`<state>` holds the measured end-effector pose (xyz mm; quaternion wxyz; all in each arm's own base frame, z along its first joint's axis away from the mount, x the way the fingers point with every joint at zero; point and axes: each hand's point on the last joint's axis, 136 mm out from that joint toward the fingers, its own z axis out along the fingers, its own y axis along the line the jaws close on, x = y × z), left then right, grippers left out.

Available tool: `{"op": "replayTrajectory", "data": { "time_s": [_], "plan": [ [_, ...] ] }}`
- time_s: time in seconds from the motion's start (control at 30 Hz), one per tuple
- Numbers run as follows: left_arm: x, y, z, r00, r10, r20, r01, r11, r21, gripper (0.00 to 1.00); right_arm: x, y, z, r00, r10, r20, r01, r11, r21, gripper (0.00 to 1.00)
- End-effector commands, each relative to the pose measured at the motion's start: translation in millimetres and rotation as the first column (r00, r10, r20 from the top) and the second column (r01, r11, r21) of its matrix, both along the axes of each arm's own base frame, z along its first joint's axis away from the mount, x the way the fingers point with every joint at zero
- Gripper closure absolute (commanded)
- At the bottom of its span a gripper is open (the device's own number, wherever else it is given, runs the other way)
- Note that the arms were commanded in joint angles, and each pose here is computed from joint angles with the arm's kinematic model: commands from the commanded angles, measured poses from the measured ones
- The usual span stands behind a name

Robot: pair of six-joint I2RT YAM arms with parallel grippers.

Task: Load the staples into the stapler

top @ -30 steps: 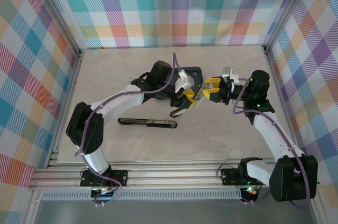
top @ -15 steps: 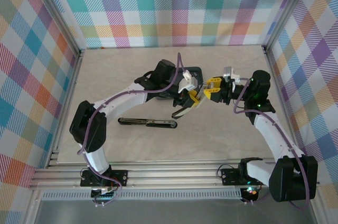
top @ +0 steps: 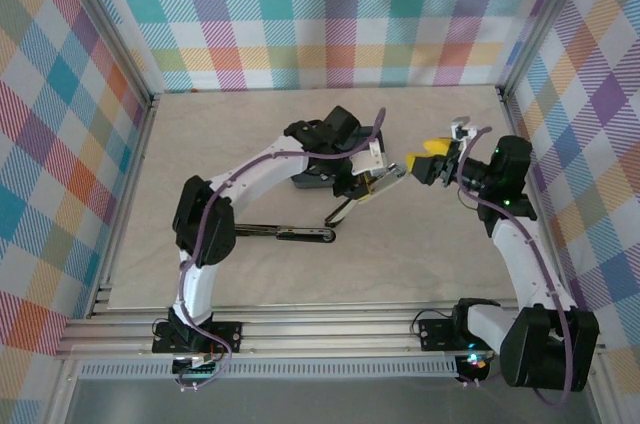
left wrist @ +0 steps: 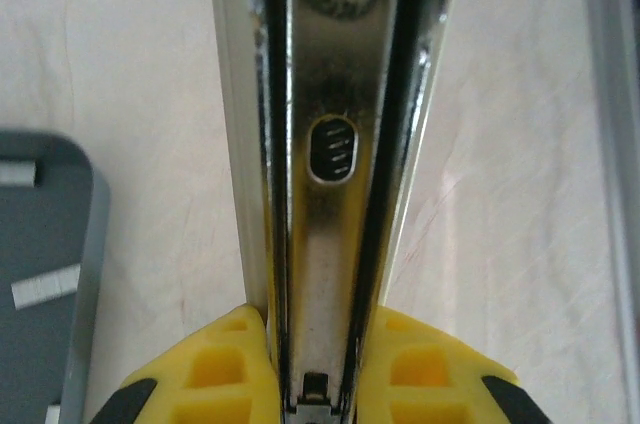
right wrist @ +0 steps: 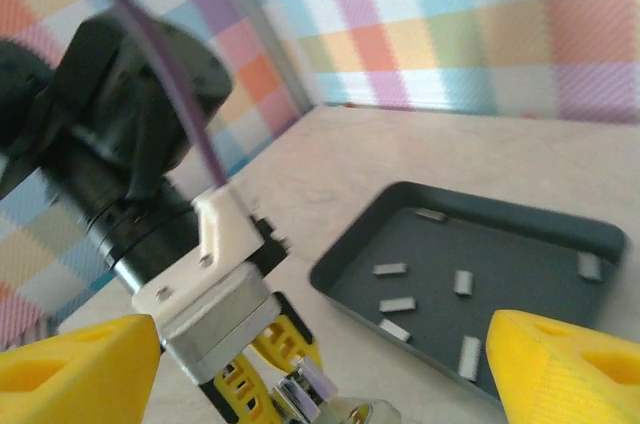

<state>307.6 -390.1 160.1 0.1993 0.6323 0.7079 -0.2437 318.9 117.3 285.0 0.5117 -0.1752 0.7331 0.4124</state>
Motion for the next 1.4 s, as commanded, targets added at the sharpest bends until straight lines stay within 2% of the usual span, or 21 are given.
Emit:
{"op": "replayTrajectory", "data": {
  "time_s": [0.0,0.17,0.3,0.4,0.57,0.93,1.27,1.3,1.37],
  "plan": [
    [-1.2,17.1,-3.2,0.998,-0.044,0.048,0.036,0.989,0.145,1.0,2.0,-15.5,-4.3,0.986,-0.091,-0.138,0.099,0.994,0.05,0.15],
    [2.2,4.4,-15.0,0.991,-0.111,0.081,0.09,0.97,0.228,1.0,3.4,-28.5,-21.4,0.963,-0.173,-0.207,0.185,0.982,0.038,0.15],
    [3.2,4.8,-36.7,0.988,-0.141,0.067,0.111,0.937,0.332,1.0,11.2,-55.9,-39.7,0.889,-0.358,-0.286,0.363,0.931,-0.036,0.14],
    [-3.4,12.3,-53.3,0.987,-0.155,0.032,0.13,0.909,0.396,1.0,12.5,-66.1,-48.7,0.847,-0.412,-0.336,0.416,0.907,-0.063,0.14],
    [-13.2,29.1,-69.9,0.988,-0.153,-0.014,0.142,0.876,0.461,1.0,15.5,-68.9,-62.3,0.81,-0.422,-0.407,0.431,0.899,-0.075,0.15],
    [-14.2,32.2,-100.1,0.988,-0.151,-0.021,0.141,0.857,0.495,1.0,13.6,-67.8,-69.1,0.812,-0.416,-0.41,0.421,0.903,-0.083,0.17],
    [-11.2,18.7,-115.7,0.99,-0.142,-0.012,0.13,0.864,0.486,0.83,12.9,-64.3,-67.4,0.827,-0.393,-0.401,0.395,0.915,-0.081,0.18],
    [-10.9,17.8,-114.8,0.991,-0.135,-0.012,0.124,0.868,0.481,0.8,12.9,-63.8,-66.9,0.829,-0.39,-0.401,0.392,0.917,-0.08,0.19],
    [-11.4,14.4,-110.0,0.991,-0.131,-0.011,0.121,0.878,0.462,0.67,13.6,-62.9,-65.4,0.833,-0.382,-0.4,0.384,0.92,-0.079,0.19]
  ]
}}
